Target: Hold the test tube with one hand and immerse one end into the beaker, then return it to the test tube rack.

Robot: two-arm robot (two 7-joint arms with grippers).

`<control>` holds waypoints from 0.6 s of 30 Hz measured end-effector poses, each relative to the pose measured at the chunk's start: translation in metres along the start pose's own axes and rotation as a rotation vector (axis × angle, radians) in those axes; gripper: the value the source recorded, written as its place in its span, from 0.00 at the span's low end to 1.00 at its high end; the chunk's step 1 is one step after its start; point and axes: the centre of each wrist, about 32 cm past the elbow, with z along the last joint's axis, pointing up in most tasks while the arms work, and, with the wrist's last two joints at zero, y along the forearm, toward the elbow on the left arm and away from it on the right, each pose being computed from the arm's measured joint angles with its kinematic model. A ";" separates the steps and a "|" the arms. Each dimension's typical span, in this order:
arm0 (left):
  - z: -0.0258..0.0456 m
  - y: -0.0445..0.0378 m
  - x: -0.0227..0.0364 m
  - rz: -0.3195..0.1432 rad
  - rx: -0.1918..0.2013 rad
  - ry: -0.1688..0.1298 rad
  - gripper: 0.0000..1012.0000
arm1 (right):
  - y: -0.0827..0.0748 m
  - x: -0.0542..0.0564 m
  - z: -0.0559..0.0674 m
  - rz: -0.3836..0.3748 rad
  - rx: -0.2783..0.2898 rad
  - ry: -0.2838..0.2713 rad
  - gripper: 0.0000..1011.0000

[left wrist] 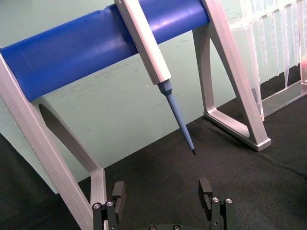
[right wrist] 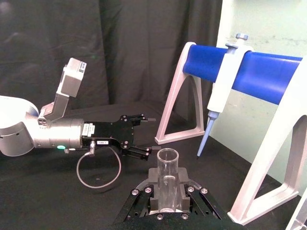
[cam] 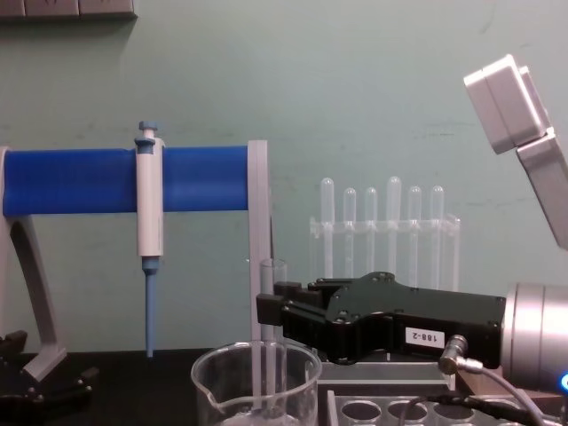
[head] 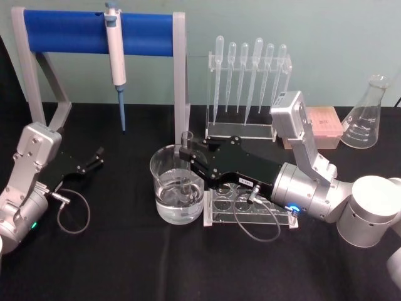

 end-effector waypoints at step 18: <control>0.0000 0.0000 0.0000 0.000 0.000 0.000 0.99 | 0.000 0.000 0.000 0.000 0.000 0.000 0.24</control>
